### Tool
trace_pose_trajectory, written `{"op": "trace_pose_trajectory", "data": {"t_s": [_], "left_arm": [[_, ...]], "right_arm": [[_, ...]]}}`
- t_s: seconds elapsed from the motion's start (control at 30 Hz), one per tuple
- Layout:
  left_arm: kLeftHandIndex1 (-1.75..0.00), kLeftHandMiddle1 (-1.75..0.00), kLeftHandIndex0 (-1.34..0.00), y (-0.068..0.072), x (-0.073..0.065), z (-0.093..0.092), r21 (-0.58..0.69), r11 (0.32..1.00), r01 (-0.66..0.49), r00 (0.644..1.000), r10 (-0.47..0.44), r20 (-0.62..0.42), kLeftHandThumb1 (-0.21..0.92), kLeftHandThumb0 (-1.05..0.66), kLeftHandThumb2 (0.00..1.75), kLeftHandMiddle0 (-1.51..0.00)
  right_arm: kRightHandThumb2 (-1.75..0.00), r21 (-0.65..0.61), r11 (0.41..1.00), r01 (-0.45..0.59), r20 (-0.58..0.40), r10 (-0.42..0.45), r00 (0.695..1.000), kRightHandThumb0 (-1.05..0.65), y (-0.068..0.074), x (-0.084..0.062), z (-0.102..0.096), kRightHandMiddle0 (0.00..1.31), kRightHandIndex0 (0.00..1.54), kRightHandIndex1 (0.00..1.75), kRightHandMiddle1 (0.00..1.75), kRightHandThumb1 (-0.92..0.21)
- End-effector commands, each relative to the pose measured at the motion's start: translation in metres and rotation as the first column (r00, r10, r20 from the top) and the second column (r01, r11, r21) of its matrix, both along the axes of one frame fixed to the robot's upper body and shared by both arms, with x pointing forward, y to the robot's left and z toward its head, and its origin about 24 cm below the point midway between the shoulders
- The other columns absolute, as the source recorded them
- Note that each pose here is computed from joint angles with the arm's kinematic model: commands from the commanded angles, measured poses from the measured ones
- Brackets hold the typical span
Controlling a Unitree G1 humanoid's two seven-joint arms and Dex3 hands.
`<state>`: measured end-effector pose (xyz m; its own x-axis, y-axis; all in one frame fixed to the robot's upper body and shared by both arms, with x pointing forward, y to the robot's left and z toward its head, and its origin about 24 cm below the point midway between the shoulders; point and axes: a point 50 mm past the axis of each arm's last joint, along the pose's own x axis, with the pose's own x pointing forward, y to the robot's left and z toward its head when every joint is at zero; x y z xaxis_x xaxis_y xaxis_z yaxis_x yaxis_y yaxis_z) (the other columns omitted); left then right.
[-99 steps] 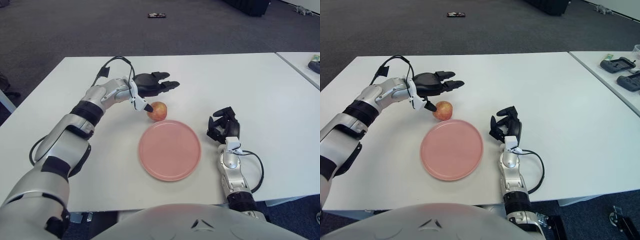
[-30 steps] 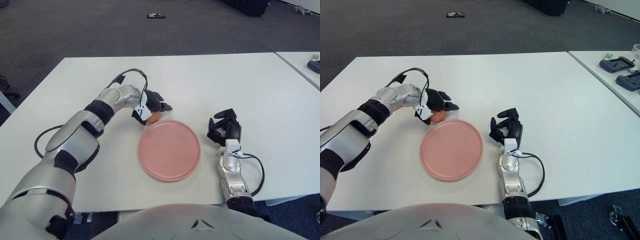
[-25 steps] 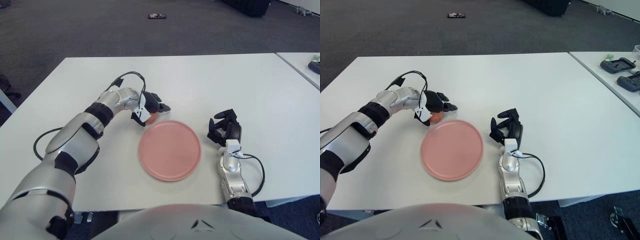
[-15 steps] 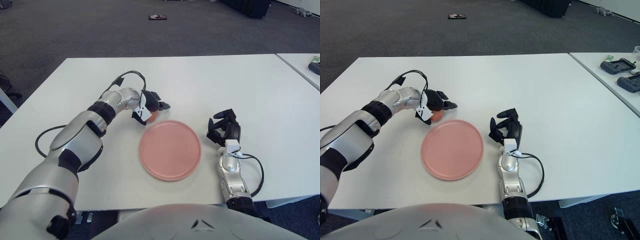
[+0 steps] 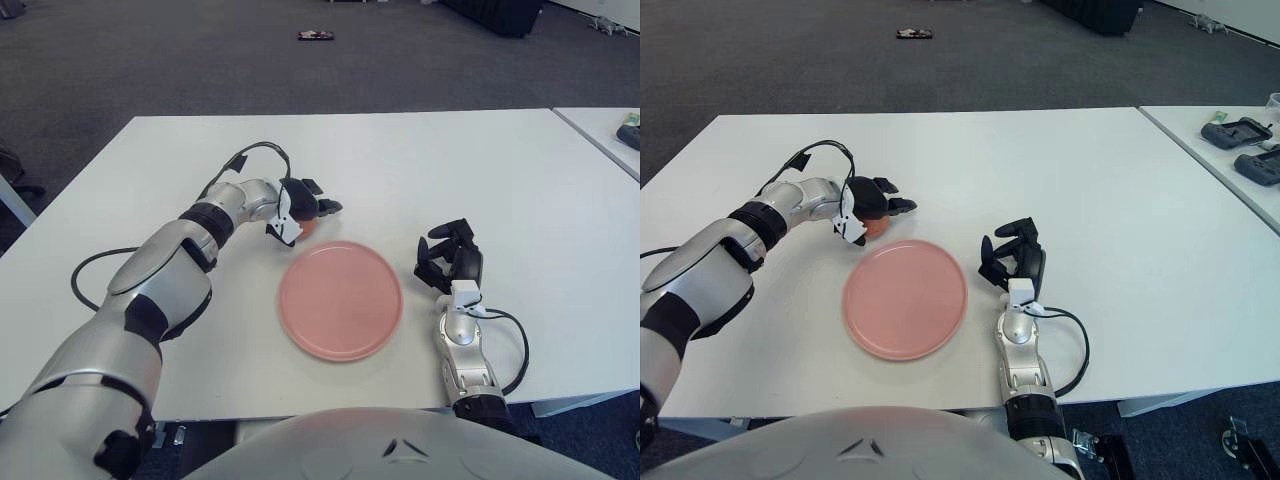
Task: Put the apple into the plate.
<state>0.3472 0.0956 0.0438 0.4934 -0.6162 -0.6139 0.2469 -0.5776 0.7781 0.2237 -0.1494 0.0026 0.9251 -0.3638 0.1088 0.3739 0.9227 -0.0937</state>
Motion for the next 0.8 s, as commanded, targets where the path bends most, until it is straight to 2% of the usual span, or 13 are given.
{"op": "trace_pose_trajectory", "data": {"t_s": [0.0, 0.17, 0.3, 0.4, 0.47, 0.57, 0.63, 0.67, 0.77], "left_arm": [[-0.01, -0.34, 0.00, 0.008, -0.016, -0.031, 0.065, 0.998, 0.005, 0.997, -0.001, -0.074, 0.49, -0.82, 0.88, 0.00], [-0.05, -0.38, 0.00, 0.009, -0.017, -0.032, 0.034, 0.999, 0.002, 0.998, 0.000, -0.061, 0.49, -0.83, 0.88, 0.00], [-0.28, -0.53, 0.00, 0.010, -0.017, -0.032, -0.019, 1.000, -0.008, 0.999, 0.007, -0.050, 0.46, -0.81, 0.88, 0.00], [-0.70, -0.89, 0.00, 0.010, -0.018, -0.032, -0.062, 0.998, -0.022, 0.999, 0.019, -0.048, 0.33, -0.72, 0.99, 0.00], [-0.85, -1.00, 0.00, 0.011, -0.018, -0.032, -0.085, 0.996, -0.034, 0.998, 0.030, -0.049, 0.27, -0.68, 1.05, 0.00], [-1.42, -1.37, 0.00, 0.012, -0.019, -0.038, -0.118, 0.990, -0.081, 0.996, 0.074, -0.056, 0.09, -0.53, 1.30, 0.00], [-1.58, -1.54, -0.08, 0.016, -0.021, -0.045, -0.143, 0.978, -0.149, 0.988, 0.141, -0.066, 0.06, -0.46, 1.38, -0.04], [-1.64, -1.62, -0.18, 0.019, -0.022, -0.049, -0.156, 0.970, -0.184, 0.982, 0.175, -0.072, 0.06, -0.44, 1.39, -0.12], [-1.71, -1.70, -0.34, 0.019, -0.020, -0.047, -0.208, 0.947, -0.245, 0.968, 0.228, -0.100, 0.07, -0.42, 1.38, -0.28]], "right_arm": [[-0.99, -0.004, 1.000, 0.009, 0.024, -0.009, 1.000, -0.40, -0.001, 0.001, 0.004, 0.41, 0.68, 1.62, 1.75, -0.58], [-1.01, -0.004, 1.000, 0.014, 0.026, -0.014, 1.000, -0.40, -0.001, 0.001, 0.004, 0.41, 0.68, 1.60, 1.75, -0.57], [-1.01, -0.003, 1.000, 0.013, 0.031, -0.013, 0.999, -0.40, -0.002, 0.001, 0.005, 0.41, 0.67, 1.60, 1.75, -0.57], [-1.01, -0.005, 1.000, 0.010, 0.033, -0.010, 0.999, -0.40, -0.002, 0.001, 0.005, 0.41, 0.68, 1.61, 1.75, -0.57], [-1.00, -0.005, 1.000, 0.008, 0.030, -0.008, 1.000, -0.40, -0.002, 0.001, 0.005, 0.41, 0.68, 1.61, 1.75, -0.57], [-0.99, -0.006, 1.000, 0.007, 0.027, -0.007, 1.000, -0.40, -0.003, 0.001, 0.005, 0.40, 0.67, 1.61, 1.75, -0.58], [-0.99, -0.008, 1.000, 0.007, 0.030, -0.007, 1.000, -0.40, -0.003, 0.001, 0.005, 0.40, 0.67, 1.61, 1.75, -0.59], [-0.99, -0.009, 1.000, 0.007, 0.031, -0.007, 0.999, -0.40, -0.003, 0.001, 0.006, 0.40, 0.67, 1.62, 1.75, -0.59], [-0.98, -0.010, 1.000, 0.007, 0.033, -0.007, 0.999, -0.40, -0.003, 0.001, 0.006, 0.40, 0.68, 1.63, 1.75, -0.59]]}}
